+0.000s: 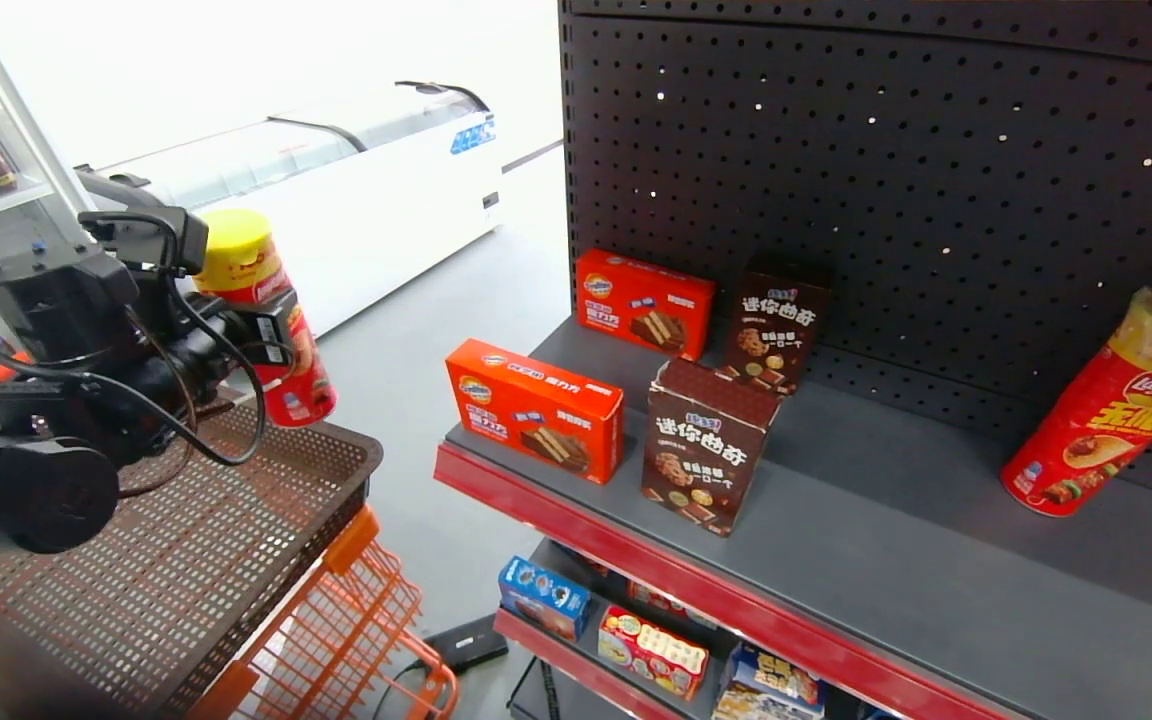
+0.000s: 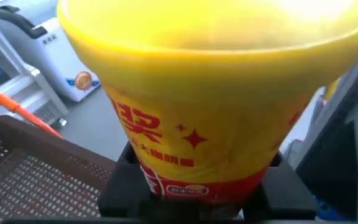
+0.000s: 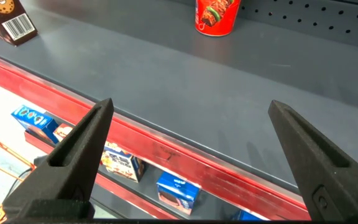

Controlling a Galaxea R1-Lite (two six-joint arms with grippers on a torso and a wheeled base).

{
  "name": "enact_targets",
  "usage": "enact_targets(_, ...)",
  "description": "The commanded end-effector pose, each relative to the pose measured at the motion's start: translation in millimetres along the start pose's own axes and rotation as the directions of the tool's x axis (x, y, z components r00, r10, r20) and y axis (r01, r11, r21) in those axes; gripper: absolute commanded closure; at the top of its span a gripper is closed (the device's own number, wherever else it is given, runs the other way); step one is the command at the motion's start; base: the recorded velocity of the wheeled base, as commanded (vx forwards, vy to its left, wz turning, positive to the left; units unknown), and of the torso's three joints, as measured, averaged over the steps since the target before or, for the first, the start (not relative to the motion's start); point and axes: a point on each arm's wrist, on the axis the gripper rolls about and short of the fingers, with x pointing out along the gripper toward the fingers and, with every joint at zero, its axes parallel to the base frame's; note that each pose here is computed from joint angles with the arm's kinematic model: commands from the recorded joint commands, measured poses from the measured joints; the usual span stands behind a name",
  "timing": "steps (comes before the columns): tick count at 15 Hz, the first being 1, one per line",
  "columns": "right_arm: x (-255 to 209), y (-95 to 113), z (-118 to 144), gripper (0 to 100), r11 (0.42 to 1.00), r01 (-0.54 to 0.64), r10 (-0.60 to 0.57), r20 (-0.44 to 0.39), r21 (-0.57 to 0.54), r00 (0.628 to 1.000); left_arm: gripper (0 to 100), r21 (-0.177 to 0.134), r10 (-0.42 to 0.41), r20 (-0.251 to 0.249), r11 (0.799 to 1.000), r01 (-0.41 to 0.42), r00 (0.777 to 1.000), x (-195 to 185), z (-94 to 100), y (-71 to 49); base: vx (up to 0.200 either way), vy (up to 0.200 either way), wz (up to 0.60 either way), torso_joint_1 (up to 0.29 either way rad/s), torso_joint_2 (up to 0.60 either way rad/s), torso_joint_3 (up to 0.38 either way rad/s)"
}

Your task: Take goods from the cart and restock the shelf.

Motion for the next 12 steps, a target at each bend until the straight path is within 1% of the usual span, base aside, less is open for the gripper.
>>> enact_targets(1,0,0,0,0,1.0,-0.001,0.001,0.0,0.001,1.0,100,-0.022,-0.146,0.021,0.989,0.146,0.989,-54,62.5,-27.2,0.0,0.0,0.0,0.0,0.0,0.0)
enact_targets(2,0,0,0,0,1.0,-0.001,0.001,0.0,0.001,1.0,100,-0.023,-0.18,-0.002,0.983,0.18,0.984,-65,66.8,-29.1,0.0,0.0,0.0,0.0,0.0,0.0)
enact_targets(3,0,0,0,0,1.0,-0.001,0.001,0.0,-0.001,1.0,100,-0.027,-0.251,-0.007,0.968,0.25,0.968,-75,66.4,-38.7,0.0,0.0,0.0,0.0,0.0,0.0)
enact_targets(4,0,0,0,0,1.0,-0.001,0.001,0.0,-0.001,1.0,100,-0.034,-0.321,0.001,0.947,0.321,0.947,-81,66.3,-46.5,0.0,0.0,0.0,0.0,0.0,0.0)
enact_targets(5,0,0,0,0,1.0,-0.001,0.001,0.0,0.001,1.0,100,-0.062,-0.455,-0.006,0.889,0.454,0.891,-91,61.1,-57.5,0.0,0.0,0.0,0.0,0.0,0.0)
enact_targets(6,0,0,0,0,1.0,-0.001,0.001,0.0,-0.001,1.0,100,-0.071,-0.499,-0.016,0.865,0.497,0.866,-93,57.0,-59.7,0.0,0.0,0.0,0.0,0.0,0.0)
enact_targets(7,0,0,0,0,1.0,-0.001,0.001,0.0,-0.001,1.0,100,-0.074,-0.537,-0.016,0.842,0.535,0.843,-95,55.8,-63.8,0.0,0.0,0.0,0.0,0.0,0.0)
enact_targets(8,0,0,0,0,1.0,-0.001,0.001,0.0,0.001,1.0,100,-0.074,-0.55,-0.015,0.833,0.548,0.835,-96,56.1,-66.8,0.0,0.0,0.0,0.0,0.0,0.0)
enact_targets(9,0,0,0,0,1.0,-0.001,0.001,0.0,0.001,1.0,100,-0.073,-0.571,-0.002,0.819,0.569,0.821,-97,59.7,-72.0,0.0,0.0,0.0,0.0,0.0,0.0)
enact_targets(11,0,0,0,0,1.0,-0.001,0.001,0.0,0.001,1.0,100,-0.067,-0.588,0.02,0.806,0.588,0.809,-95,65.8,-75.8,0.0,0.0,0.0,0.0,0.0,0.0)
enact_targets(12,0,0,0,0,1.0,-0.001,0.001,0.0,0.001,1.0,100,-0.067,-0.588,0.021,0.806,0.588,0.809,-95,66.2,-75.6,0.0,0.0,0.0,0.0,0.0,0.0)
